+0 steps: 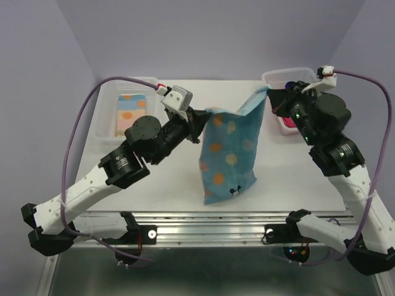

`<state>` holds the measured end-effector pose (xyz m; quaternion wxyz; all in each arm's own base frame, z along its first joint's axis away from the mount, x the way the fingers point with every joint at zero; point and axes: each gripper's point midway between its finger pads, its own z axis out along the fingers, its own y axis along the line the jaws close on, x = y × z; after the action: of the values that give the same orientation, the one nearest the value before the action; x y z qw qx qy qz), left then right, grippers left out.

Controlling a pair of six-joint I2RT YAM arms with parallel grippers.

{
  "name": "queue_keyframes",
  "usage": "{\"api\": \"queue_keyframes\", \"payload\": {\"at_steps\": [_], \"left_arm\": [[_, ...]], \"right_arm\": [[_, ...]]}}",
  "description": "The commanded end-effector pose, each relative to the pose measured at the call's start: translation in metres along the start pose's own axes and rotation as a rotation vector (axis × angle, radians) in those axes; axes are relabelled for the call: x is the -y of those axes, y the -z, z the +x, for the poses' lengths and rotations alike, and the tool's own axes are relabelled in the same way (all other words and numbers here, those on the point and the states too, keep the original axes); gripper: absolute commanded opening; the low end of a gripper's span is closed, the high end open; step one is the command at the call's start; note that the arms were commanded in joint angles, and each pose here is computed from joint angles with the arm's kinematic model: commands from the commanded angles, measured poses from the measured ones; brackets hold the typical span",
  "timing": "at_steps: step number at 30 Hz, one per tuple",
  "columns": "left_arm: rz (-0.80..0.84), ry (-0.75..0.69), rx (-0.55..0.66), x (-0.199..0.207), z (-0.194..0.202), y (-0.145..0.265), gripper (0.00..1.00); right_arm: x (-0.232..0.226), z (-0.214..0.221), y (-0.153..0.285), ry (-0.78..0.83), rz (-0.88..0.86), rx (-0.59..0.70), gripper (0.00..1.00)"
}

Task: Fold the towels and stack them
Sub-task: Flatten out the crumpled towel

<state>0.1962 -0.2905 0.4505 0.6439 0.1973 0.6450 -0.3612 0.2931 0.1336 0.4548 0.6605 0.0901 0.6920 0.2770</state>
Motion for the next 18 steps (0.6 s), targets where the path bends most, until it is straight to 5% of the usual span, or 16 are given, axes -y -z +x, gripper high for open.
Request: {"api": "queue_keyframes", "payload": {"at_steps": [1, 18], "left_arm": [[-0.222, 0.024, 0.03, -0.083, 0.0, -0.033, 0.0], [-0.298, -0.099, -0.16, -0.246, 0.061, -0.143, 0.0]], "right_arm": [[0.015, 0.007, -0.048, 0.028, 0.089, 0.069, 0.01], [0.061, 0.065, -0.211, 0.118, 0.219, 0.069, 0.01]]}}
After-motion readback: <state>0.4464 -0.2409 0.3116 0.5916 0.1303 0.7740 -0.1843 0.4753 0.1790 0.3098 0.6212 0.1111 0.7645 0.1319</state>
